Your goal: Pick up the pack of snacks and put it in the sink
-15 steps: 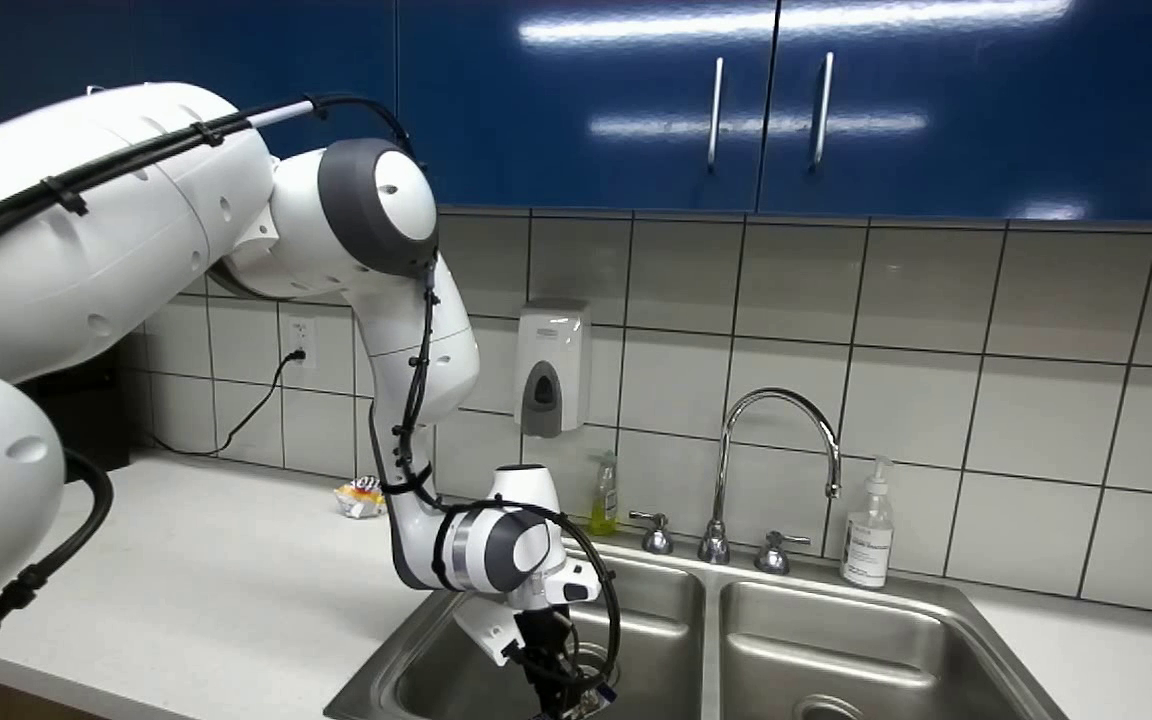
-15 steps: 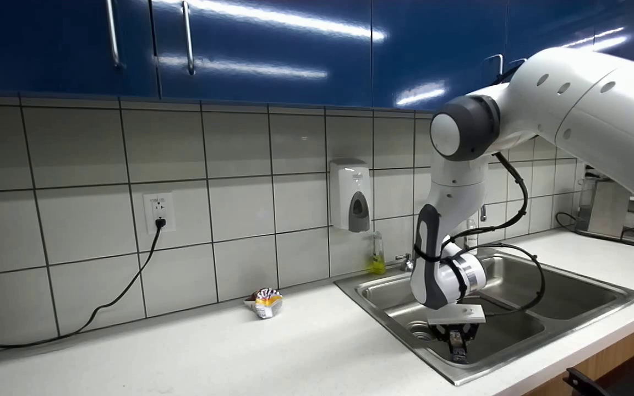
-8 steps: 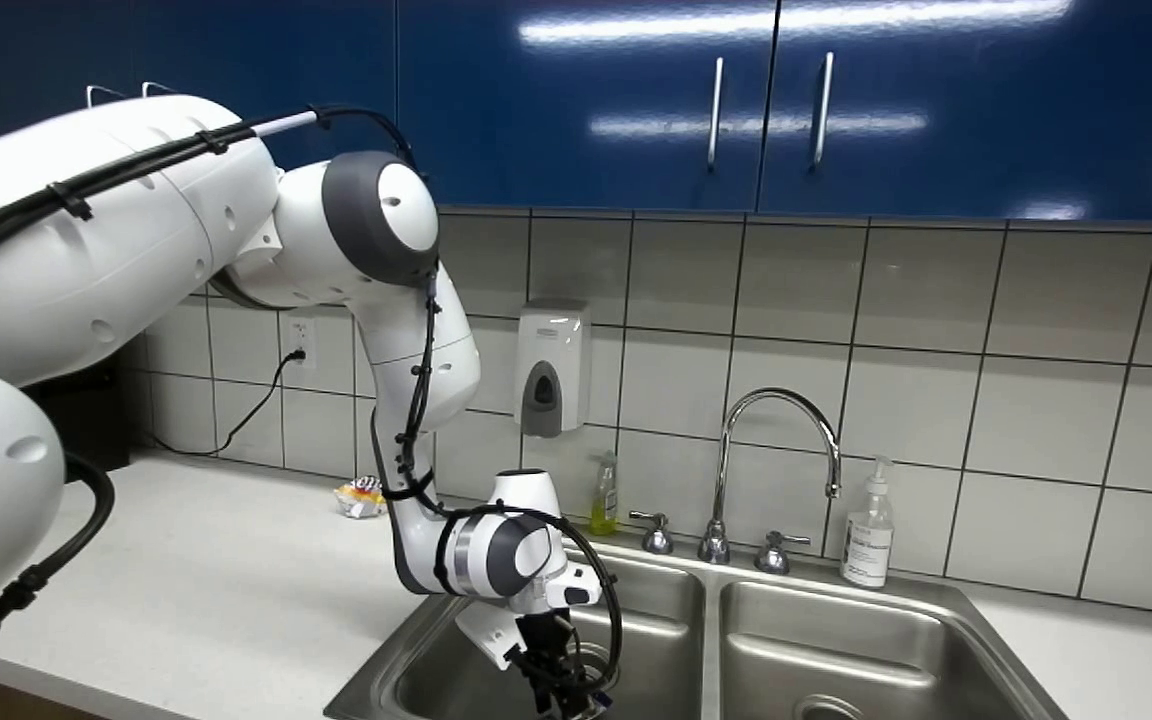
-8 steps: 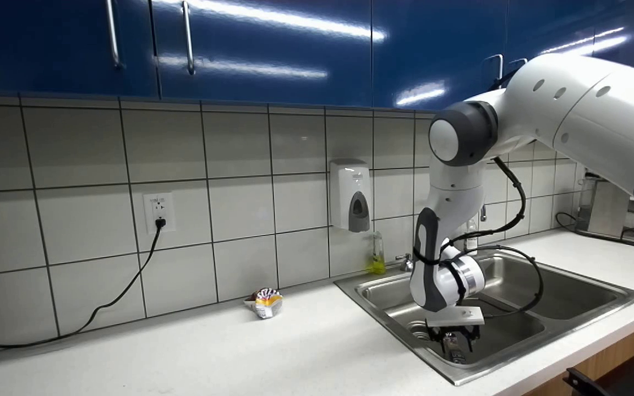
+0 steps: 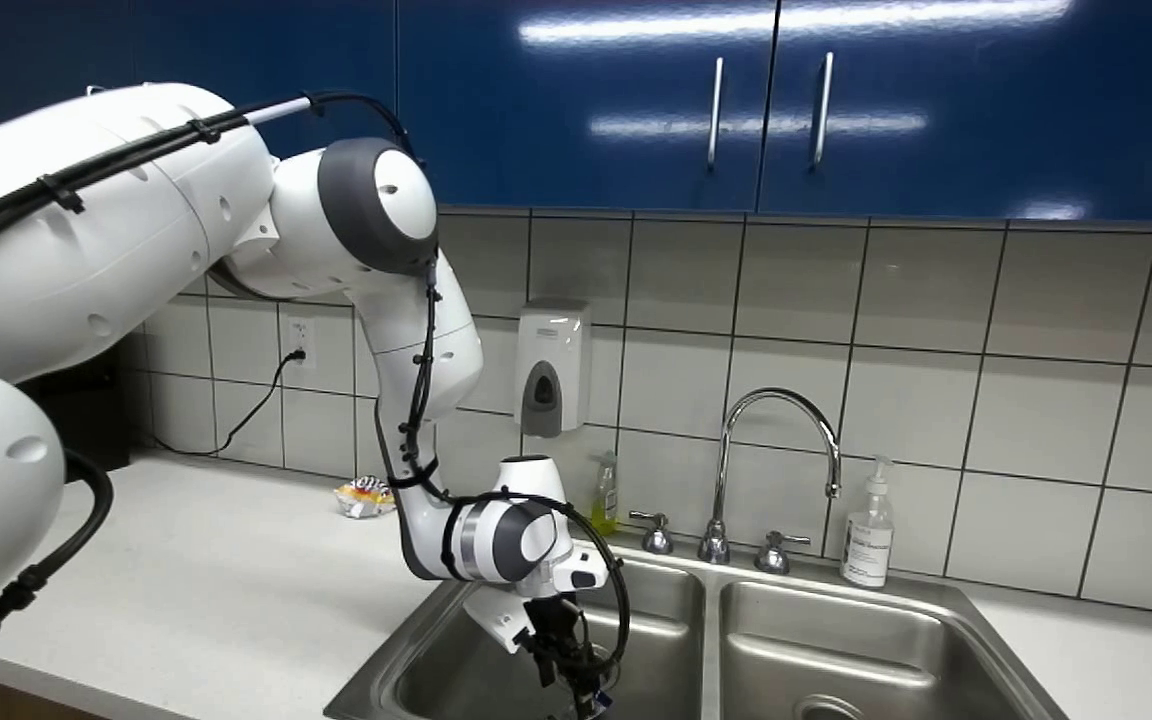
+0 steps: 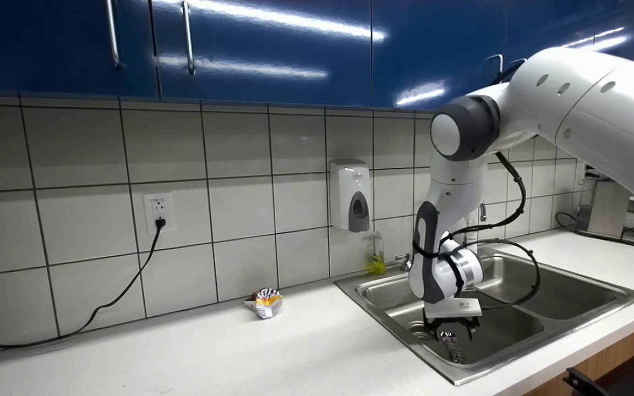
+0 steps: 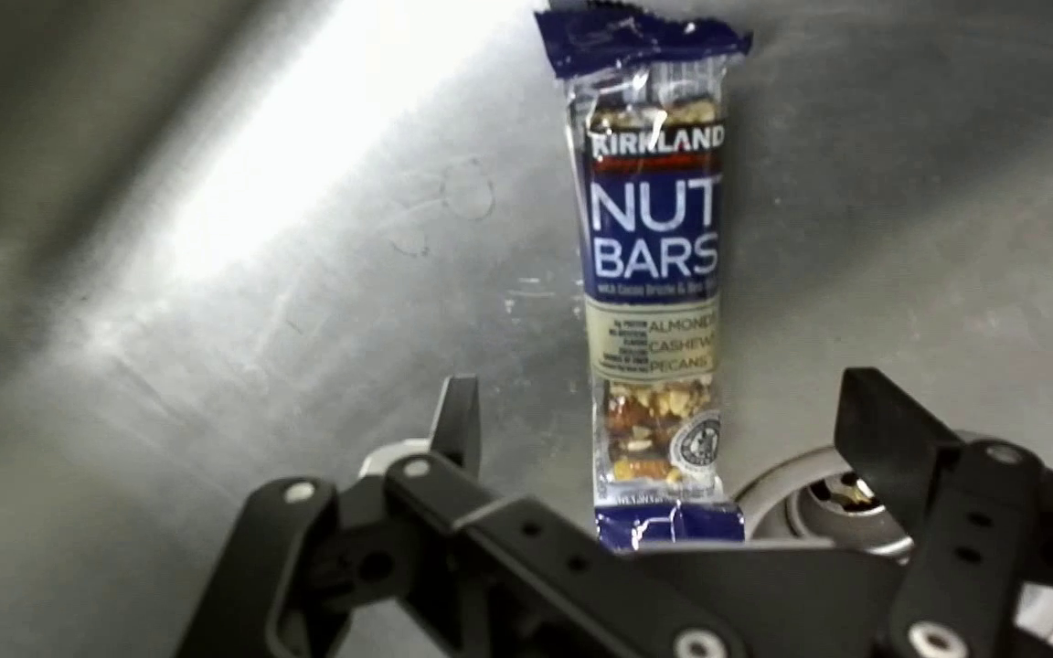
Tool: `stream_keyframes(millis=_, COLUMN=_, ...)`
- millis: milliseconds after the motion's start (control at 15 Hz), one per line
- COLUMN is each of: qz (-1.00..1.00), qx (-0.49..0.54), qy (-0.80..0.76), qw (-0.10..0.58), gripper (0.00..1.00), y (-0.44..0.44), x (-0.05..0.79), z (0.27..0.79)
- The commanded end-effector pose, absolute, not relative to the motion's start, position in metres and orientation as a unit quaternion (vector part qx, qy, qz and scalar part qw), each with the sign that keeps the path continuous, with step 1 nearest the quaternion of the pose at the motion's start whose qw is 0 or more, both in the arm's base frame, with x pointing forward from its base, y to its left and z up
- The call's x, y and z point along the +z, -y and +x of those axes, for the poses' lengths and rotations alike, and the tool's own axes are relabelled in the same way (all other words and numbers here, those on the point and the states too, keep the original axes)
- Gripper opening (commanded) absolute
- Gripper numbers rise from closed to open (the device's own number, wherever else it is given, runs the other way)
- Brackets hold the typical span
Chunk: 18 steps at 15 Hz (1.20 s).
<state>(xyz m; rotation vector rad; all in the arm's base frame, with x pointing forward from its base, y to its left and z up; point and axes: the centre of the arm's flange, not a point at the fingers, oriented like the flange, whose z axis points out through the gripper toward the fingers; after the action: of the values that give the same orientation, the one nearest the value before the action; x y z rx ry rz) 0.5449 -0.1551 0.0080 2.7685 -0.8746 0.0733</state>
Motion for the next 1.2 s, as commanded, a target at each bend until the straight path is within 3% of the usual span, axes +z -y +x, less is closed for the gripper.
stream_keyframes(millis=0, qz=0.951, qx=0.02, qy=0.287, qw=0.113, gripper=1.0, y=0.159, x=0.041, z=0.545)
stream_keyframes(millis=667, qz=0.994, qx=0.007, qy=0.098, qw=0.05, gripper=1.0, y=0.152, x=0.09, z=0.533)
stream_keyframes(millis=1133, qz=0.999, qx=-0.014, qy=0.012, qw=0.046, gripper=1.0, y=0.146, x=0.108, z=0.515)
